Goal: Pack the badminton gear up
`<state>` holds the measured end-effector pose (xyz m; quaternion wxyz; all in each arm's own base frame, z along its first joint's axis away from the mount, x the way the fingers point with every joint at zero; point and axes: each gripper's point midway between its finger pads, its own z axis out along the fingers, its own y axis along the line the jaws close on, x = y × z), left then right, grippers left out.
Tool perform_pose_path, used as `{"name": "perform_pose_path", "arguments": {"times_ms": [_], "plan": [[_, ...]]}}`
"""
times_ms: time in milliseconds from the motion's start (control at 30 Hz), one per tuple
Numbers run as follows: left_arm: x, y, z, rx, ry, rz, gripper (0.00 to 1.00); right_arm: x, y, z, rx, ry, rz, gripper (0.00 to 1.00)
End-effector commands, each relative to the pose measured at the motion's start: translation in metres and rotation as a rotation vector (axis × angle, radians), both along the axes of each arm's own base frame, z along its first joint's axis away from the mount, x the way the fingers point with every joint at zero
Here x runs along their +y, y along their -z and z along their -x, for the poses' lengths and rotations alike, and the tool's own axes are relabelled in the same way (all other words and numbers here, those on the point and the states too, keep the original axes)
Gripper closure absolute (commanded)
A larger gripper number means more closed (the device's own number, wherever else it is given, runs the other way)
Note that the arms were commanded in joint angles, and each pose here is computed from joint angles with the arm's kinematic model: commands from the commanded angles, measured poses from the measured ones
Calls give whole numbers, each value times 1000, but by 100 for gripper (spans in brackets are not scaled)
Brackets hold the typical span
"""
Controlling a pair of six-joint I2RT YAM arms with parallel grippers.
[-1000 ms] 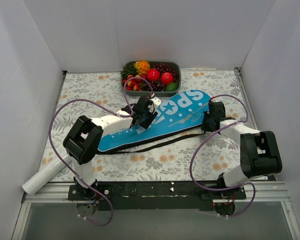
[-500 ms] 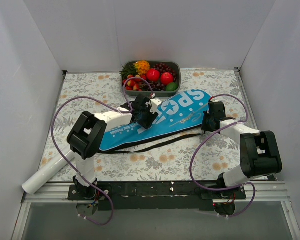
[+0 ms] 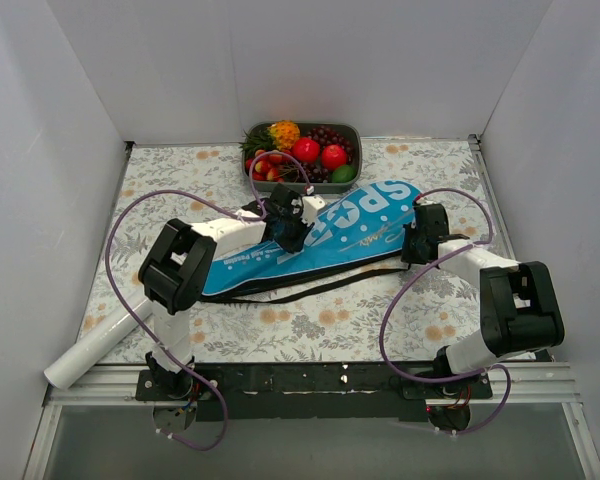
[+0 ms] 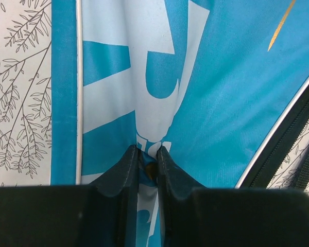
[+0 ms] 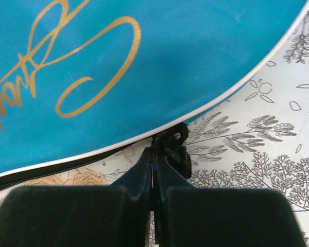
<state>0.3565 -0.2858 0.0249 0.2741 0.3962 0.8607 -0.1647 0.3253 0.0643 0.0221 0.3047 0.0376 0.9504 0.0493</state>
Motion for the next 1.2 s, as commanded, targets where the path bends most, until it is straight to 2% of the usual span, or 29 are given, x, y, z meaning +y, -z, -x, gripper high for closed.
{"name": "perform_pose_path", "arguments": {"times_ms": [0,400,700,1000,1167], "plan": [[7,64,74,322,52,-65,97,50,-15,2,-15,-149,-104,99],[1,59,82,367,30,-20,99,147,-29,31,-6,-351,-214,99],[-8,57,87,442,-95,43,100,231,-37,88,36,-590,-262,99],[-27,41,113,532,-149,180,100,276,-26,153,64,-694,-257,99],[-43,25,115,552,-232,285,100,268,-20,180,72,-678,-243,99]]}}
